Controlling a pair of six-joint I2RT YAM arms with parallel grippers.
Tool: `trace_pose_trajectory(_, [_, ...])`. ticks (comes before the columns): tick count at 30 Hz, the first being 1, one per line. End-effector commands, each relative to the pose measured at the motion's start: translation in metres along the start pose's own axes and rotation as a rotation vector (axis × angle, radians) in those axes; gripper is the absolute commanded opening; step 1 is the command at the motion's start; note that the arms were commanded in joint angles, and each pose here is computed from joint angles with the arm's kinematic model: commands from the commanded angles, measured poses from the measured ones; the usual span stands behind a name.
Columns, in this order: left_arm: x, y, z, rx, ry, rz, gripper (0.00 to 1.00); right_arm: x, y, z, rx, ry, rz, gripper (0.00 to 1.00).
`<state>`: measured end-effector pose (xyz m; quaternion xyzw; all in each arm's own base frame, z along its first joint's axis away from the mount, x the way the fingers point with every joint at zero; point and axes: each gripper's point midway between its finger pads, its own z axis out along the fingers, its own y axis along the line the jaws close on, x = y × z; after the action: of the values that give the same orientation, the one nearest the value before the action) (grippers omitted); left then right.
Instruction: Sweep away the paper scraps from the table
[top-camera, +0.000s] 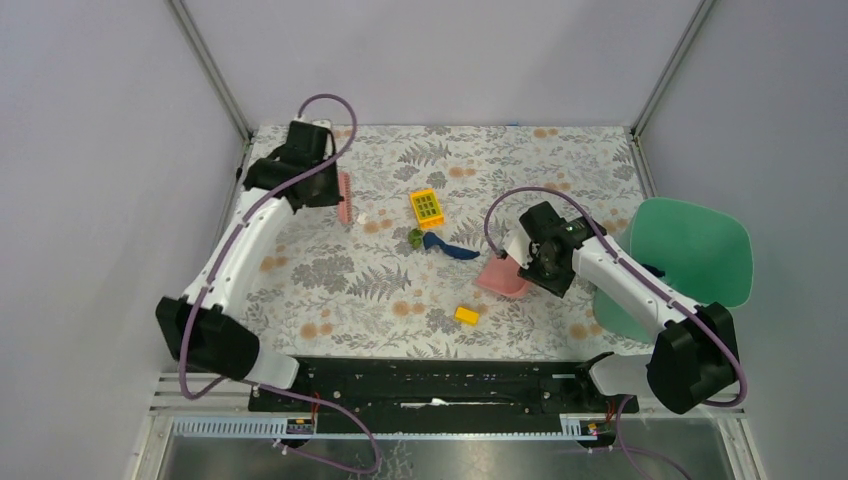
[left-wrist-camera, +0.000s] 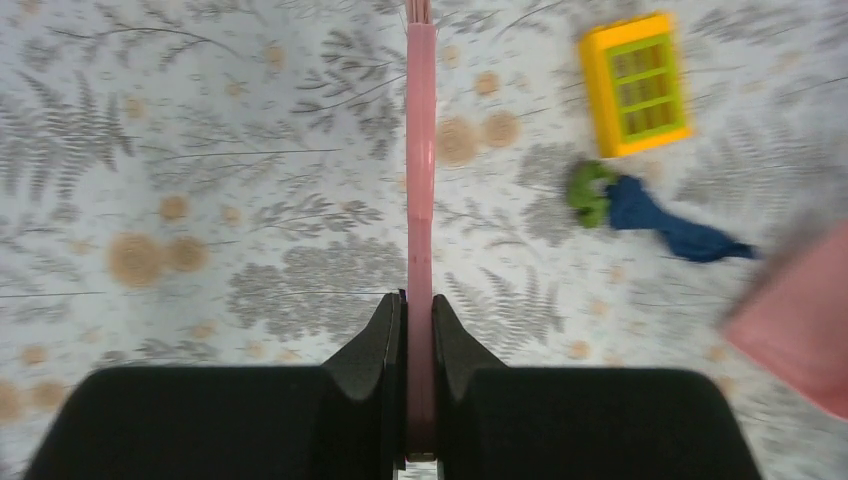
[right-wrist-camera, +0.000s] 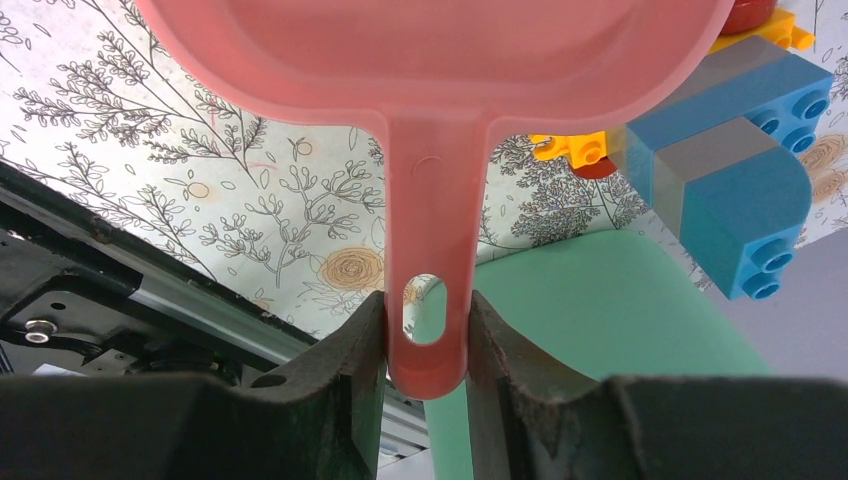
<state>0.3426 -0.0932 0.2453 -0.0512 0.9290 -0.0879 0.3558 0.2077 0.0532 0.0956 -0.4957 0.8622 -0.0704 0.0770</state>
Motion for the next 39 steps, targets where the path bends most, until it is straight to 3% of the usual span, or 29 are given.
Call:
trace_pose_trajectory(1, [-0.004, 0.038, 0.018, -0.318, 0.034, 0.291, 0.00, 0.002, -0.002, -0.008, 0.006, 0.013, -0.046, 0.00])
trace_pose_trajectory(8, [-0.020, 0.026, 0.066, -0.515, 0.055, 0.573, 0.02, 0.006, 0.006, 0.000, -0.051, 0.048, -0.083, 0.00])
trace_pose_trajectory(13, [0.007, -0.003, 0.119, -0.480, 0.176, 0.749, 0.03, 0.005, 0.003, 0.006, -0.054, 0.067, -0.117, 0.00])
trace_pose_trajectory(18, [0.051, -0.033, 0.154, -0.329, 0.326, 0.794, 0.02, -0.003, -0.003, 0.010, -0.054, 0.078, -0.120, 0.00])
trace_pose_trajectory(22, [0.081, -0.062, 0.142, -0.246, 0.370, 0.836, 0.01, -0.011, -0.008, 0.008, -0.049, 0.065, -0.119, 0.00])
trace_pose_trajectory(32, [0.164, -0.095, 0.086, -0.084, 0.550, 0.772, 0.01, -0.024, -0.010, 0.020, -0.079, 0.076, -0.110, 0.00])
trace_pose_trajectory(39, [0.187, -0.140, 0.075, 0.089, 0.520, 0.709, 0.01, -0.035, -0.009, 0.025, -0.121, 0.064, -0.131, 0.00])
